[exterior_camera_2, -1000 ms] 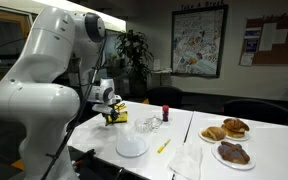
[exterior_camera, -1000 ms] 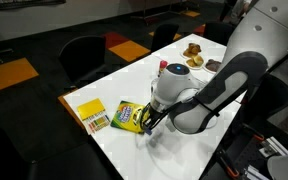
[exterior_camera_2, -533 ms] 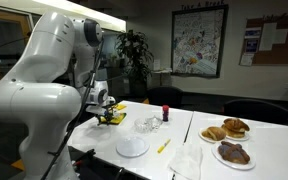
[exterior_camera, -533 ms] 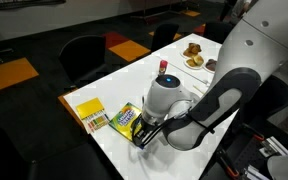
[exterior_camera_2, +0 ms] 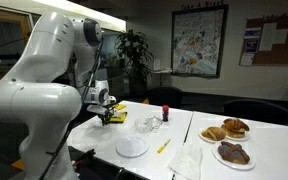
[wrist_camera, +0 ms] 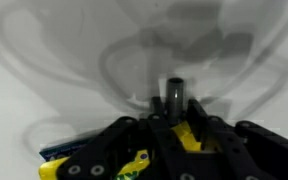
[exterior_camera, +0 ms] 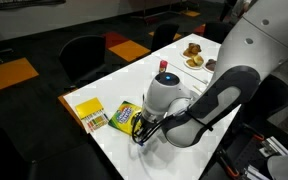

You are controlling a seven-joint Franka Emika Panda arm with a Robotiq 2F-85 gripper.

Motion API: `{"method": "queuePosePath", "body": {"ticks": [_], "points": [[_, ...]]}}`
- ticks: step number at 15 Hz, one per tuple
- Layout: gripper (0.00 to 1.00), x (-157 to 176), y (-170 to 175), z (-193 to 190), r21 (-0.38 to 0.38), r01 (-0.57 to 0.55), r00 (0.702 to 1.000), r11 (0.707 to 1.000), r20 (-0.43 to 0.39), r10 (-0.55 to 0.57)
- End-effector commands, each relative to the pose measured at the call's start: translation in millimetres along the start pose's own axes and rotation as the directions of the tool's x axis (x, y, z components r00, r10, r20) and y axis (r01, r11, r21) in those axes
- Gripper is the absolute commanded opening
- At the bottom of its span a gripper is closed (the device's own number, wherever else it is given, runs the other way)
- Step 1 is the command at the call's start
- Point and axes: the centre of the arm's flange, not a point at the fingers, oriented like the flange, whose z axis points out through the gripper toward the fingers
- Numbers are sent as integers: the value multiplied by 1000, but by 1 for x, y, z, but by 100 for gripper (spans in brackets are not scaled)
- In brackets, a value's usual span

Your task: Pick up two of the crayons and put them to the right

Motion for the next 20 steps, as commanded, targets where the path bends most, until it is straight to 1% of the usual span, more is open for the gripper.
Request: {"method": "queuePosePath", "body": {"ticks": [1,2,4,7,8,9,13,16,20], "points": [[2,-1,-6,9,-19,-36,999,999,15,37],[0,-2,-6,9,-23,-49,999,999,16,50],[4,-7,-11,10,-21,-75,997,997,29,76],[4,-14,-17,11,-21,-92,995,996,38,93],[4,-16,-3,5,-14,-92,995,996,40,93],[4,-20,-5,3,-13,-100,994,995,39,101],[4,-34,-18,2,2,-77,996,997,46,77],[4,-59,-38,-4,33,-40,998,999,57,38],[4,-106,-62,-8,63,8,996,998,91,-14]]}}
